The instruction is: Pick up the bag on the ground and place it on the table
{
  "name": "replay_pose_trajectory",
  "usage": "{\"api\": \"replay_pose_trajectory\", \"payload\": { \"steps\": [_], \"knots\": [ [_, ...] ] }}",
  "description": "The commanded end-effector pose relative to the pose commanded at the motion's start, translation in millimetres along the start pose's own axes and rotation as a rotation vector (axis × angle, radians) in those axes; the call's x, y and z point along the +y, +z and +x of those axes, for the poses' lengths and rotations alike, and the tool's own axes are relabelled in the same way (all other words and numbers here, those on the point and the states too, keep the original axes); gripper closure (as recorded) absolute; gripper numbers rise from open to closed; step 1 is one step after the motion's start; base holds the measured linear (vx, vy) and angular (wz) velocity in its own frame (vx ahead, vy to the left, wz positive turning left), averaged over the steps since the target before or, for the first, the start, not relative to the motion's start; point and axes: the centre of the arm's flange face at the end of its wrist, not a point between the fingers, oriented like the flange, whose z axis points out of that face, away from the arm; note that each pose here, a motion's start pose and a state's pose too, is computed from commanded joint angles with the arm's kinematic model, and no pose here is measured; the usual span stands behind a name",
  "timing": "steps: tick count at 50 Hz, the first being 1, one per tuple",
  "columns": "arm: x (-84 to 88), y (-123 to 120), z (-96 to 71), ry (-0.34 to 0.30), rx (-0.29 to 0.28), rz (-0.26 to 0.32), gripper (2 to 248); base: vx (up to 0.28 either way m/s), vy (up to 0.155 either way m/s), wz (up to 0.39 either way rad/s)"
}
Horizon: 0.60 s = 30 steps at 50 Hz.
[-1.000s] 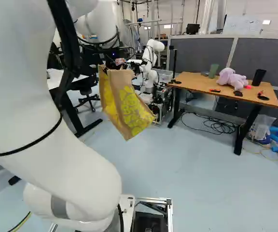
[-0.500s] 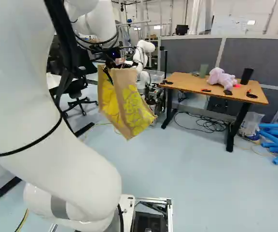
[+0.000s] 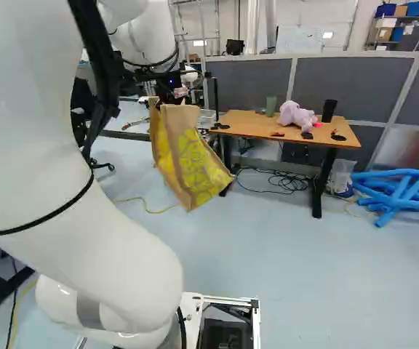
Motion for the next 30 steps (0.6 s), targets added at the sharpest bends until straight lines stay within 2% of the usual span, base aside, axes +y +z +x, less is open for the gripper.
{"api": "replay_pose_trajectory", "payload": {
  "steps": [10, 30],
  "knots": [
    [0.0, 0.0, 0.0, 0.000, 0.000, 0.000, 228, 0.160, -0.043, -0.231],
    [0.0, 0.0, 0.0, 0.000, 0.000, 0.000, 228, 0.160, 0.001, -0.018]
  ]
}}
